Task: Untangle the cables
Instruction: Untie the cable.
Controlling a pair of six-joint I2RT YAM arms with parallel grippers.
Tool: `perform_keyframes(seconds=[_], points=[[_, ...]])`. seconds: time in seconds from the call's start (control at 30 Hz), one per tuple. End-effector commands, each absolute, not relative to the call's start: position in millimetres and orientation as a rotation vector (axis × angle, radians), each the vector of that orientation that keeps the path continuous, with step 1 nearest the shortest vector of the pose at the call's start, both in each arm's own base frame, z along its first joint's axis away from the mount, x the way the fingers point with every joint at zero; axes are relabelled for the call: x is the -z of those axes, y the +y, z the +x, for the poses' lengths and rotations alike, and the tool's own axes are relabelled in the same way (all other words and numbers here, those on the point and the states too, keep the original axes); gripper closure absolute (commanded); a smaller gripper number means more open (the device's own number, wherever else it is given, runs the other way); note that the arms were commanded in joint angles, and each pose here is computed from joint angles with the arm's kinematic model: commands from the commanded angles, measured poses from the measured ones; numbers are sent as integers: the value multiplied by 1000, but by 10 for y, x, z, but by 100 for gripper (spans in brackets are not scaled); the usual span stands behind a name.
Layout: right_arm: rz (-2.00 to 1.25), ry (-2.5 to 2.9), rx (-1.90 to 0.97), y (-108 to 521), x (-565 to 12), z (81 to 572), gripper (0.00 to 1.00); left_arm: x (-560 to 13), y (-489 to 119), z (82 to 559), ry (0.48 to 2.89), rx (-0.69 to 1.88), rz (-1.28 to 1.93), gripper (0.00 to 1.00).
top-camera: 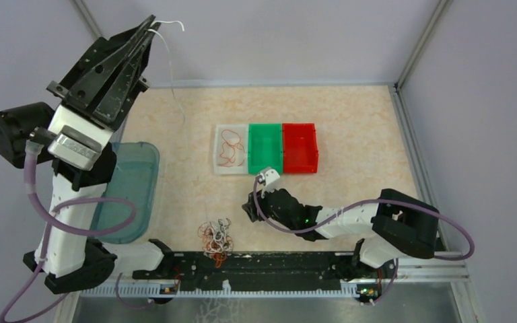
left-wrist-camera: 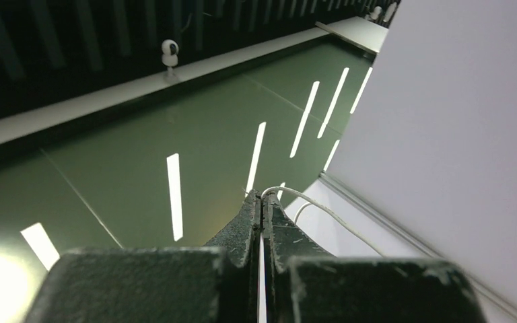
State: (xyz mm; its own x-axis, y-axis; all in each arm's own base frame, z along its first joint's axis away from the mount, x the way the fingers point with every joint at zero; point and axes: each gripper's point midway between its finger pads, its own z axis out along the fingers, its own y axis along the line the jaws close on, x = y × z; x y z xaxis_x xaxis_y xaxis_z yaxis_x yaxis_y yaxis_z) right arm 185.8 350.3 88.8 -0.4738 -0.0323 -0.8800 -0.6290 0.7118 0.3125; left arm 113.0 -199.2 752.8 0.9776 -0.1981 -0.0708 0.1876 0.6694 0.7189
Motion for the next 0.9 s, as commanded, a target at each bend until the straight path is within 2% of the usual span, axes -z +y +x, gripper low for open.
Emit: perform_keyframes(seconds=[0.0,0.2,0.4,0.63,0.87], points=[[-414,1897,-816,3489,-1078,1888,48,-7698,-1882,1024,-83,132,768,100],[-396,1736,-964,3292,-1772,1727,35,-7508,-1960,1195,-45,80,800,100],[-535,1645,-1127,3268,-1993,1395,30,-7160,-2152,1461,-17,27,863,100],[-649,1639,-1134,3324,-1977,1281,34,-7115,-2223,1621,7,15,858,100],[-524,1705,-915,3416,-1786,1725,46,-7163,-2214,1570,16,59,855,100]])
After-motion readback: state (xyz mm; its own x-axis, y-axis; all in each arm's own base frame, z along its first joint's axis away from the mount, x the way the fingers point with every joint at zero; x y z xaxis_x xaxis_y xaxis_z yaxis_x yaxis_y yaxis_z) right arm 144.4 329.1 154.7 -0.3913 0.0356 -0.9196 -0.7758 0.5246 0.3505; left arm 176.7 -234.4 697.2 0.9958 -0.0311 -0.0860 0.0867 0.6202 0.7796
